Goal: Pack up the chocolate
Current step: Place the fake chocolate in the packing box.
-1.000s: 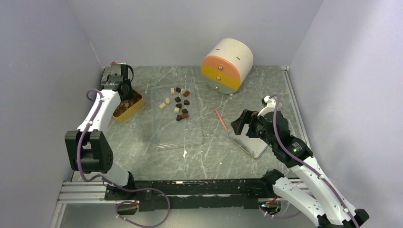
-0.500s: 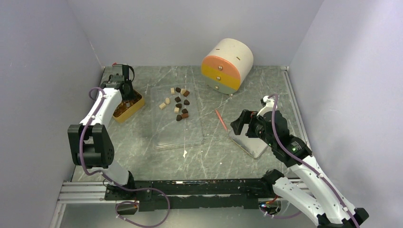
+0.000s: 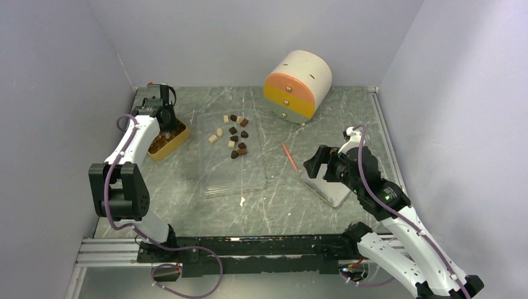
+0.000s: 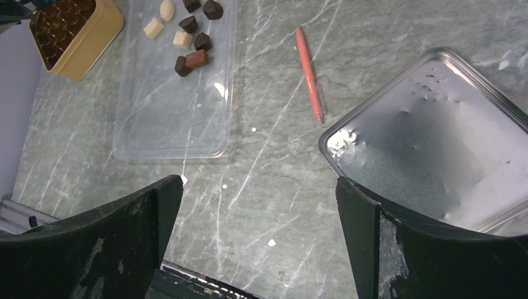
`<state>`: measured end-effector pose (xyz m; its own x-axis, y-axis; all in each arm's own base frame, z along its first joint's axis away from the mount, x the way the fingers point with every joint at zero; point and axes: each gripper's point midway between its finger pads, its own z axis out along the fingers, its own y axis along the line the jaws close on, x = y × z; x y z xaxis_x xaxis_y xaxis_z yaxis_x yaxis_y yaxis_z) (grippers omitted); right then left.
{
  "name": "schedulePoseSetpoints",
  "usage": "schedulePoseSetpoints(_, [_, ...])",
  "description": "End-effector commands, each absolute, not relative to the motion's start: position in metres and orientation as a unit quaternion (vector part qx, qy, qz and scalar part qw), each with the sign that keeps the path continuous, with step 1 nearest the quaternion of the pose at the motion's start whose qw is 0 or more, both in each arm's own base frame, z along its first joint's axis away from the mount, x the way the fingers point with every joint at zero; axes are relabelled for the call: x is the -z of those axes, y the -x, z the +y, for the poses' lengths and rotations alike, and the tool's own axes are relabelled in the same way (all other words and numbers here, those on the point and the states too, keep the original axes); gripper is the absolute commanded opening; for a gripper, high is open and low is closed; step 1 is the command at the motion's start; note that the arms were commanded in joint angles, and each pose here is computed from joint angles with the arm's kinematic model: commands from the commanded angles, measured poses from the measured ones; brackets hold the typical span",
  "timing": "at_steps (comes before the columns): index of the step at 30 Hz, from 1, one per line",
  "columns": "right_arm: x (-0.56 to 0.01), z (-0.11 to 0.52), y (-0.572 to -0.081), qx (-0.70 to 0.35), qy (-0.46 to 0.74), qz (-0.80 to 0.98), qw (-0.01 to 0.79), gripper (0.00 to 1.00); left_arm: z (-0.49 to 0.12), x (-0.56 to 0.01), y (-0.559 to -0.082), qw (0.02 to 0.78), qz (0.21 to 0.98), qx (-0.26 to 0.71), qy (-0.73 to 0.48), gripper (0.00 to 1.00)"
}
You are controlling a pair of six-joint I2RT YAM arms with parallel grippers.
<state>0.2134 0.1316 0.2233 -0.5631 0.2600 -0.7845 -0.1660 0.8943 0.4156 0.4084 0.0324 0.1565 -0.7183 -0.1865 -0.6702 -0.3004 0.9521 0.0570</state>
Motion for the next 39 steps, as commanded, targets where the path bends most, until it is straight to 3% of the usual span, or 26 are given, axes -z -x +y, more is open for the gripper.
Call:
schedulePoseSetpoints(1, [-0.245, 0.128, -0.215, -0.232, -0.032, 0.838, 0.493, 0.99, 0.032, -0.187, -0.424, 0.397, 0.905, -0.07, 0.136, 0.39])
schedulePoseSetpoints(14, [-0.245, 0.129, -0.212, -0.239, -0.034, 0.837, 0.491, 0.99, 0.019, -0.212, -0.415, 0.42, 0.899, -0.033, 0.12, 0.38])
schedulePoseSetpoints(18, [-0.245, 0.127, -0.212, -0.236, -0.036, 0.837, 0.492, 0.99, -0.001, -0.215, -0.413, 0.419, 0.903, 0.02, 0.089, 0.38])
schedulePoseSetpoints(39, [-0.243, 0.136, -0.219, -0.245, -0.038, 0.84, 0.483, 0.99, -0.099, -0.182, -0.371, 0.307, 0.945, 0.058, -0.094, 0.38])
